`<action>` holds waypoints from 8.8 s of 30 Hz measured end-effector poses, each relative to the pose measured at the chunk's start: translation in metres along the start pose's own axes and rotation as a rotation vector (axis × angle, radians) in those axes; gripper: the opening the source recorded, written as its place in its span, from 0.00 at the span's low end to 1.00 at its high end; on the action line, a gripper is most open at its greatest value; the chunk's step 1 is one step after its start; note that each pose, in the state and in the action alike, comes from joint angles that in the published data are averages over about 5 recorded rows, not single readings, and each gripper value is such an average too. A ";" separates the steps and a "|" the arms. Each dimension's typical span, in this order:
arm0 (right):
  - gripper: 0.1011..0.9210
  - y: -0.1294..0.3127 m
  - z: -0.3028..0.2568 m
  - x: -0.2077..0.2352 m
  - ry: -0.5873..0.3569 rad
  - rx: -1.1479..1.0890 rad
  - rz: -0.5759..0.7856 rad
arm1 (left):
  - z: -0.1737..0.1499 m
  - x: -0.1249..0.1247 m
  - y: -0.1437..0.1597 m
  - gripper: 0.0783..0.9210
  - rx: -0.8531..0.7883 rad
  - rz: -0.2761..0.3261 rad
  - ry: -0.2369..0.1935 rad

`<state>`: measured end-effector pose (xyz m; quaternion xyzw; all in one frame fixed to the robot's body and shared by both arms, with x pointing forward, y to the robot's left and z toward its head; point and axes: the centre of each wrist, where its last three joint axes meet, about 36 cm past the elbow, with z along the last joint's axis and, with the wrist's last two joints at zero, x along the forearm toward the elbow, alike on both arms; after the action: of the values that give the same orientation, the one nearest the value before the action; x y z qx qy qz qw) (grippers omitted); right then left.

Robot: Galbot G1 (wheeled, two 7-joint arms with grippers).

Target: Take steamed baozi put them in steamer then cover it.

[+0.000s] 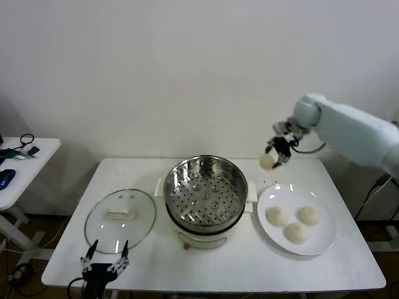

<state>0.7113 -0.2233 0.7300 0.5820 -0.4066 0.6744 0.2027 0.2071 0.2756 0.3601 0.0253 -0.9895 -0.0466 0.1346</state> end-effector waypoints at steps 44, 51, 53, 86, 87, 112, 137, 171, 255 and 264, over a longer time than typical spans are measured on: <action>0.88 -0.063 -0.140 -0.132 -0.043 0.877 -0.076 | -0.009 0.001 0.002 0.88 -0.013 -0.020 -0.023; 0.88 -0.059 -0.098 -0.054 -0.056 0.657 -0.087 | -0.011 0.003 -0.001 0.88 -0.020 -0.012 -0.025; 0.88 -0.048 -0.076 -0.033 -0.050 0.535 -0.083 | -0.011 0.003 -0.002 0.88 -0.021 -0.012 -0.025; 0.88 0.208 0.031 -0.164 0.068 -0.682 -0.189 | -0.011 0.005 0.001 0.88 -0.031 -0.030 -0.027; 0.88 0.209 0.031 -0.168 0.072 -0.687 -0.188 | -0.011 0.005 0.001 0.88 -0.031 -0.031 -0.027; 0.65 0.200 0.032 -0.192 0.084 -0.677 -0.188 | -0.008 0.006 0.000 0.88 -0.034 -0.040 -0.022; 0.65 0.004 -0.109 0.009 -0.109 -0.497 -0.052 | -0.017 0.006 0.000 0.88 -0.053 -0.016 -0.033; 0.86 -0.051 -0.223 -0.155 -0.049 -0.389 -0.122 | -0.018 0.006 0.002 0.88 -0.048 -0.033 -0.035; 0.63 0.130 0.026 -0.044 0.011 -0.260 -0.045 | -0.026 0.002 -0.006 0.88 -0.083 -0.028 -0.032; 0.63 0.032 -0.105 0.028 -0.042 0.310 0.009 | -0.031 0.005 -0.002 0.88 -0.085 -0.039 -0.042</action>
<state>0.6155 -0.1653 0.7470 0.6186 -0.3043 0.7176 0.0986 0.2108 0.2705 0.3910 0.0379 -0.9885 -0.0919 0.1138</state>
